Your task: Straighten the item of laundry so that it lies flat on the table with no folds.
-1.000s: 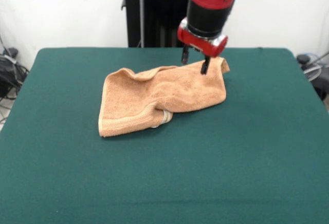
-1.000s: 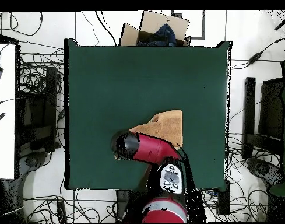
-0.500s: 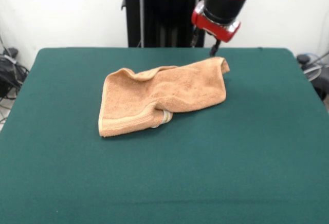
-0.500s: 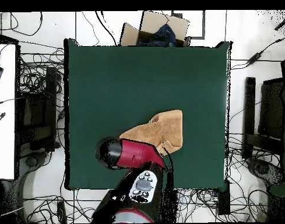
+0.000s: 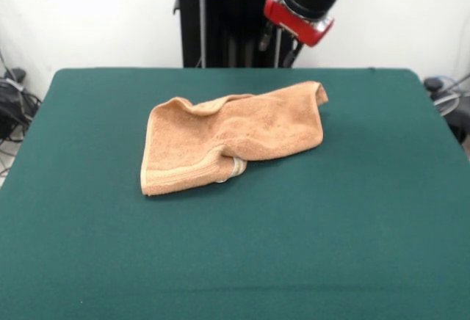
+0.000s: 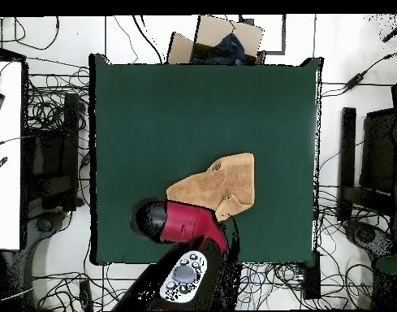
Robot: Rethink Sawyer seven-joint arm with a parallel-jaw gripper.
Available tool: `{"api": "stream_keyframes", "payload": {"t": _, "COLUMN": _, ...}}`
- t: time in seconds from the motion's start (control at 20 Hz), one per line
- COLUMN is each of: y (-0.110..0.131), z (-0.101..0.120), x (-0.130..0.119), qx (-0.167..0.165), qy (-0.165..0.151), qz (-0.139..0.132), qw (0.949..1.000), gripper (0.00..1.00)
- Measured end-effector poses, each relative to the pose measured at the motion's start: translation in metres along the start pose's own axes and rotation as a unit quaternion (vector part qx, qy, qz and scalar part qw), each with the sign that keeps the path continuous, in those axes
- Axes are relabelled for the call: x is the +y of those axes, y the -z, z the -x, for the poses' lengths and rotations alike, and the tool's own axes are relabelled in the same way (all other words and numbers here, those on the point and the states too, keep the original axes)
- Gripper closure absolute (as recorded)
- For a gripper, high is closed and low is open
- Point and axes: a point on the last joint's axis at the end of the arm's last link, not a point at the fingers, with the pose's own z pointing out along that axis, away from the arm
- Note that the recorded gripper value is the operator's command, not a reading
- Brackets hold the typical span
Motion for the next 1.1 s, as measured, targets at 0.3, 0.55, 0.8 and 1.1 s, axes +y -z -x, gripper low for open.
{"api": "stream_keyframes", "payload": {"t": 0.3, "y": 0.004, "z": -0.001, "x": -0.016, "qx": -0.015, "qy": -0.007, "qz": -0.026, "qw": 0.9995, "gripper": 0.00}}
{"api": "stream_keyframes", "payload": {"t": 0.55, "y": 0.008, "z": -0.001, "x": -0.026, "qx": -0.025, "qy": -0.016, "qz": -0.039, "qw": 0.9988, "gripper": 0.00}}
{"api": "stream_keyframes", "payload": {"t": 0.8, "y": 0.010, "z": -0.002, "x": -0.031, "qx": -0.035, "qy": -0.029, "qz": -0.055, "qw": 0.9975, "gripper": 0.00}}
{"api": "stream_keyframes", "payload": {"t": 1.1, "y": 0.004, "z": -0.010, "x": -0.022, "qx": -0.038, "qy": -0.048, "qz": -0.065, "qw": 0.9961, "gripper": 0.00}}
